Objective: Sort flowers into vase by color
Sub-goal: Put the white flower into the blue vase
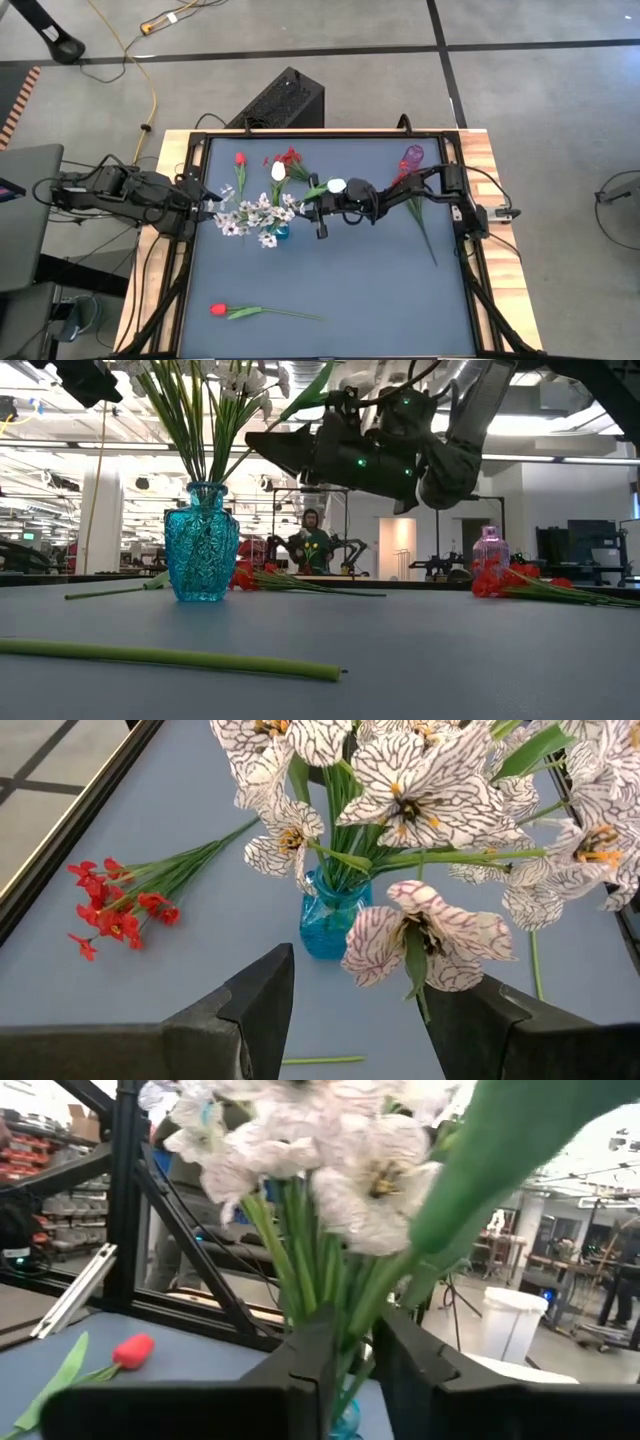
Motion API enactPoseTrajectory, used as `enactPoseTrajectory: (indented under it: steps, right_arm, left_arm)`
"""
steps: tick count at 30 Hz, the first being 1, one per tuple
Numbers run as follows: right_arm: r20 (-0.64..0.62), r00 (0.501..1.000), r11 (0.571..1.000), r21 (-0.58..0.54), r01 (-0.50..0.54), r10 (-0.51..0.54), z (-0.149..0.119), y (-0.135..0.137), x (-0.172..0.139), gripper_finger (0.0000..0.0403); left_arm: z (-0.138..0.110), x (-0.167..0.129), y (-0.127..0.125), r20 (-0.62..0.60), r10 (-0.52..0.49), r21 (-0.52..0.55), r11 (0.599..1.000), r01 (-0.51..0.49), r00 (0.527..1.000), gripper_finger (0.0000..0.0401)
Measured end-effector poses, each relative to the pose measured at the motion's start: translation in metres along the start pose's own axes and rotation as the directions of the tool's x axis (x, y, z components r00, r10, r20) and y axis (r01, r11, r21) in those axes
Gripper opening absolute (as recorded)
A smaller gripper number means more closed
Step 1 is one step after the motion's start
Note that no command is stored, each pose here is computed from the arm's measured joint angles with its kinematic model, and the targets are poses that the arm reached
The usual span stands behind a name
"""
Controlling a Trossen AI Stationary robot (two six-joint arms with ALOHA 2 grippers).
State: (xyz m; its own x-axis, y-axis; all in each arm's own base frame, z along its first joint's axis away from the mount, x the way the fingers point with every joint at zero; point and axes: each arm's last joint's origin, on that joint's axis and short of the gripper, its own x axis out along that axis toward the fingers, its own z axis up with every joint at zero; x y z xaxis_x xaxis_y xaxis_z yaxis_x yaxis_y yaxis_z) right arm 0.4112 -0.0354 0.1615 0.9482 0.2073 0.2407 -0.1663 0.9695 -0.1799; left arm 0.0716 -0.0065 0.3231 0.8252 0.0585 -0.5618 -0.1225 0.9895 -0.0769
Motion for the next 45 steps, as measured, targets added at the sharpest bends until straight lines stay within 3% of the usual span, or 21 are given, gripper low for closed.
enactPoseTrajectory:
  steps: [8,14,22,28,36,45]
  right_arm:
    - [0.0,1.0,1.0,0.001,0.001,-0.001,0.0,0.0,0.0,0.0027]
    - [-0.028,1.0,0.996,0.093,0.001,0.001,0.002,-0.003,0.009,0.0027]
    - [-0.216,0.976,0.982,0.188,0.002,0.04,0.001,-0.007,0.036,0.0033]
    - [-0.345,0.936,0.981,0.192,-0.005,0.073,0.009,-0.01,0.053,0.0031]
    - [-0.388,0.904,0.959,0.272,-0.074,0.179,0.007,-0.009,0.055,0.0074]
    - [-0.375,0.906,0.938,0.342,-0.061,0.195,0.007,-0.018,0.052,0.0081]
  left_arm:
    - [0.0,0.0,0.0,0.0,0.0,0.001,1.0,0.0,1.0,0.019]
    - [0.0,0.0,0.0,0.0,0.0,0.001,1.0,0.0,1.0,0.019]
    - [0.0,0.0,0.0,0.0,0.0,0.001,1.0,0.0,1.0,0.019]
    - [0.0,0.0,0.0,0.0,0.0,0.001,1.0,0.0,1.0,0.019]
    - [-0.001,0.0,0.0,-0.01,-0.005,0.018,1.0,0.005,1.0,0.019]
    - [-0.001,0.0,0.0,-0.011,-0.005,0.017,1.0,0.005,1.0,0.019]
